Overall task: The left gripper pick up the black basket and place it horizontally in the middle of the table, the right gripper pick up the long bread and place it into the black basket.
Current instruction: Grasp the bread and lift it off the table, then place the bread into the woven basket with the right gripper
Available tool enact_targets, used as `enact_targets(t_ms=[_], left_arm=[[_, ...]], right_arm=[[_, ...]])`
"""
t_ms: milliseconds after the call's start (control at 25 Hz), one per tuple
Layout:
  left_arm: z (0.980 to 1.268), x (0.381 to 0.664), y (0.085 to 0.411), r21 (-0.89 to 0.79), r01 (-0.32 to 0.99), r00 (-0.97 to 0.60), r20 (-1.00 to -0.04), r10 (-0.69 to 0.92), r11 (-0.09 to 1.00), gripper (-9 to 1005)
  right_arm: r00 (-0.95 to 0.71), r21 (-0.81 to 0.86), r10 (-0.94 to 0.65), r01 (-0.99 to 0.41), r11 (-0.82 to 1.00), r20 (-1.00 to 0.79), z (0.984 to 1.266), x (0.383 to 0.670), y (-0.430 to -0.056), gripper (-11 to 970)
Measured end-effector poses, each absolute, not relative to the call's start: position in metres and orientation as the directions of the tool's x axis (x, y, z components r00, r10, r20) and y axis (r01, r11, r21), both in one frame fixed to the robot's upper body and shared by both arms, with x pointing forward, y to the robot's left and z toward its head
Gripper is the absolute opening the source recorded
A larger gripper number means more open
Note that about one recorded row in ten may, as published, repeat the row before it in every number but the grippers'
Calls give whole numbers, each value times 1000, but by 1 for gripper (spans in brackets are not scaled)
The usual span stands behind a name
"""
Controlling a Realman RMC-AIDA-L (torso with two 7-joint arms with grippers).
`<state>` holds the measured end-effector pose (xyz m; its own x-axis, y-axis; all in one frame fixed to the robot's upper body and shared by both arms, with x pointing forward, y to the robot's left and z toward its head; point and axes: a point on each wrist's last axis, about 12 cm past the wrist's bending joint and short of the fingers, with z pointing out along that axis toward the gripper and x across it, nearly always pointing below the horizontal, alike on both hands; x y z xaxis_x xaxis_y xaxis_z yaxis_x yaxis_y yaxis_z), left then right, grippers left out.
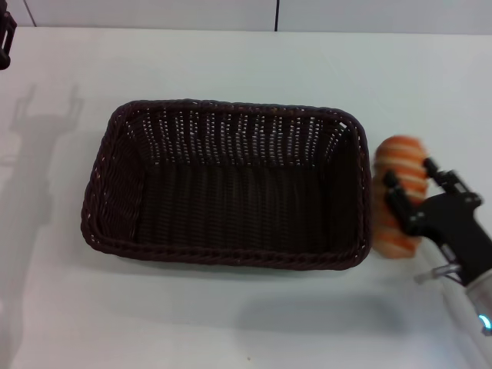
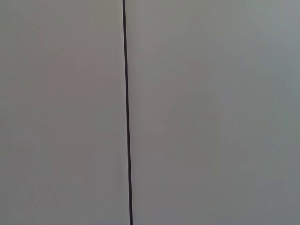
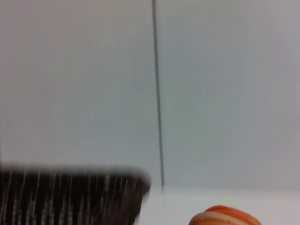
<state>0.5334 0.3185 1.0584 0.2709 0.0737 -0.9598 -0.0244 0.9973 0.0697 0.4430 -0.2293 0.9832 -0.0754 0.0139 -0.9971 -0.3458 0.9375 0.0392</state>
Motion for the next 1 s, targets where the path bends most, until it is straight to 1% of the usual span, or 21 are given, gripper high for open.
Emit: enact_targets(t_ms=[240, 400, 520, 640, 720, 800, 840, 1000], left_arm=[[1058, 533, 319, 70, -25, 269, -960, 74, 997, 725], [1058, 532, 319, 71, -25, 268, -961, 75, 997, 725], [1057, 532, 318, 75, -20, 267, -961, 78, 997, 725], [1057, 532, 318, 75, -19, 266, -961, 78, 997, 725], [1057, 532, 318, 75, -19, 266, -961, 77, 997, 725], [1057, 532, 318, 75, -19, 265, -961, 77, 997, 725], [1057, 532, 318, 75, -19, 265, -961, 77, 997, 725], [1056, 531, 318, 75, -19, 264, -961, 78, 997, 726]], right_arm=[[163, 47, 103, -314, 948, -981, 1008, 419, -240, 604], [292, 36, 154, -373, 927, -944, 1024, 409, -236, 574], [347, 24, 192, -435, 900, -918, 1034, 413, -227, 549], [355, 5, 207, -494, 870, -912, 1040, 431, -214, 527], [326, -4, 205, -541, 841, -923, 1041, 443, -203, 512], [290, -23, 190, -599, 800, -938, 1041, 454, -189, 465], [277, -38, 180, -633, 773, -944, 1041, 458, -181, 456], [229, -77, 147, -747, 661, -962, 1041, 463, -153, 423]])
